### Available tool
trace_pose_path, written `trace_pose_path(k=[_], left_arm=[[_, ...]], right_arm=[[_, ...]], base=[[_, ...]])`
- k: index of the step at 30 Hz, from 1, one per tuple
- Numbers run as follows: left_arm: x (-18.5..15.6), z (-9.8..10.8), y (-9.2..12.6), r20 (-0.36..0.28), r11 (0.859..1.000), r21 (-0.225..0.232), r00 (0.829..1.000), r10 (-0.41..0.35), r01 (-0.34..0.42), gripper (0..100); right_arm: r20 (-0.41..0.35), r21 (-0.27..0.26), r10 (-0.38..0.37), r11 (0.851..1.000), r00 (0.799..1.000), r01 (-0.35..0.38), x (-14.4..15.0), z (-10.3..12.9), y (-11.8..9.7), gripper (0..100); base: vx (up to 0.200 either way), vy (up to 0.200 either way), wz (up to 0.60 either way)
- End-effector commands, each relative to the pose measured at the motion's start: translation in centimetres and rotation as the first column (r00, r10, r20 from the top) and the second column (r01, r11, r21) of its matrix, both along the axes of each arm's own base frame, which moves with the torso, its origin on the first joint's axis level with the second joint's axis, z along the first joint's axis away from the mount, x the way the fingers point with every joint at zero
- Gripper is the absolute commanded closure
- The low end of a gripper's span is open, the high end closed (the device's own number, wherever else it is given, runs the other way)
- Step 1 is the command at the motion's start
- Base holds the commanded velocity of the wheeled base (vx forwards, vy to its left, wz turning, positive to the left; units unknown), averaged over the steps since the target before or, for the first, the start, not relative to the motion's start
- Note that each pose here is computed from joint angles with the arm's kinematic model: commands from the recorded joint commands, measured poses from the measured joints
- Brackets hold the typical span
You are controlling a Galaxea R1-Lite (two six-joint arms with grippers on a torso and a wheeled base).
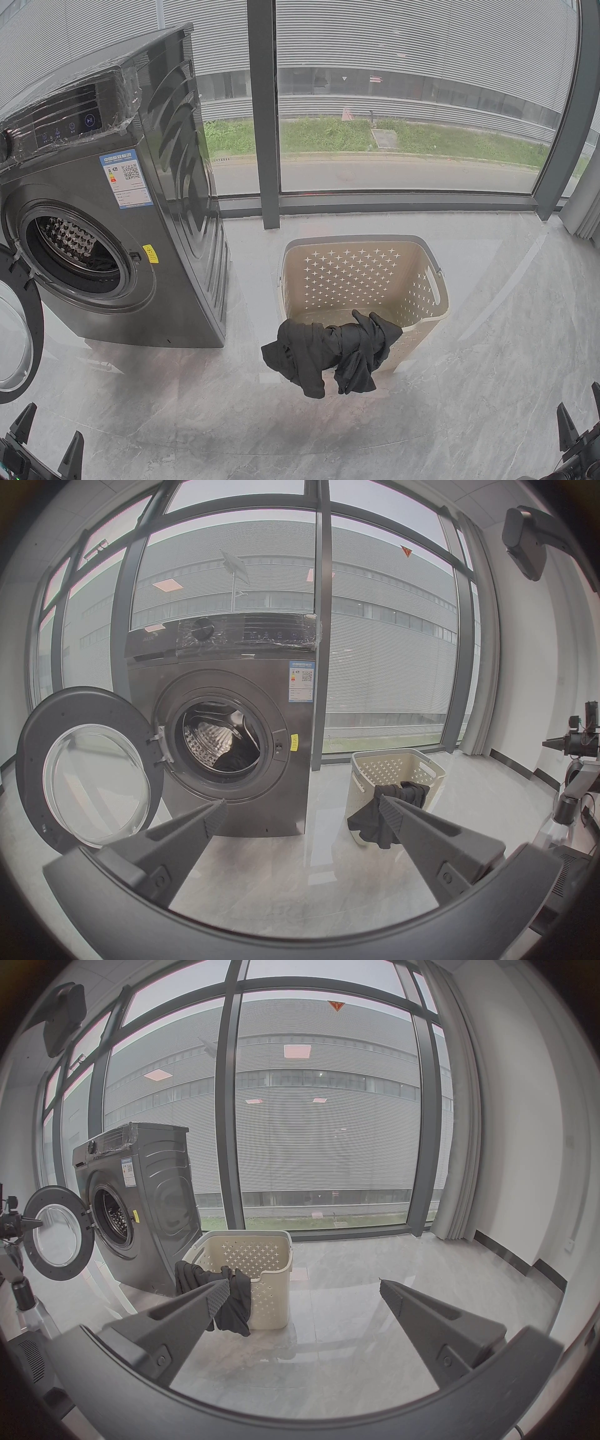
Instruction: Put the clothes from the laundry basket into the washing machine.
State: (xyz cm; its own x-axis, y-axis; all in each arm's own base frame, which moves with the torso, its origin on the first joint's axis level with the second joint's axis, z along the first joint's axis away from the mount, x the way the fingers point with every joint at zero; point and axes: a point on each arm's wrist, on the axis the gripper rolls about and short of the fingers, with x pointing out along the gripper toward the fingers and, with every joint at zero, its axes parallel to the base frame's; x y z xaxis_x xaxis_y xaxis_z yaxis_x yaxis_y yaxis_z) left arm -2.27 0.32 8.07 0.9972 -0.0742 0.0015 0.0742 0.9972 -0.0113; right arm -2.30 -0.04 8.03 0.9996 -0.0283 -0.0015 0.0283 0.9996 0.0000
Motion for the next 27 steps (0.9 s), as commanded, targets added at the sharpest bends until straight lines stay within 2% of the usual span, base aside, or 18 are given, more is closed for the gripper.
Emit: trace_pose_path(k=[1,14,20,27], left_arm=[[0.01,-0.53,0.0,-0.002,1.0,-0.001,1.0,0.001,-0.001,0],[0.01,-0.53,0.0,-0.002,1.0,-0.002,1.0,-0.001,0.001,0],[0.01,-0.53,-0.01,-0.002,1.0,-0.002,1.0,-0.002,0.002,0],[0.01,-0.53,-0.01,-0.002,1.0,-0.002,1.0,-0.002,0.002,0]], right_arm=[[0.0,0.002,0.001,1.0,1.0,-0.001,0.0,-0.47,0.0,0],[-0.003,0.003,0.002,1.0,1.0,-0.002,0.01,-0.53,0.0,0],[-0.003,0.003,0.002,1.0,1.0,-0.002,0.01,-0.53,0.0,0],[-0.002,0.002,0.002,1.0,1.0,-0.002,0.01,-0.52,0.0,0]], base=[[0.0,0.0,0.0],[0.0,0.0,0.0],[0.0,-0.2,0.0],[0.0,0.0,0.0]])
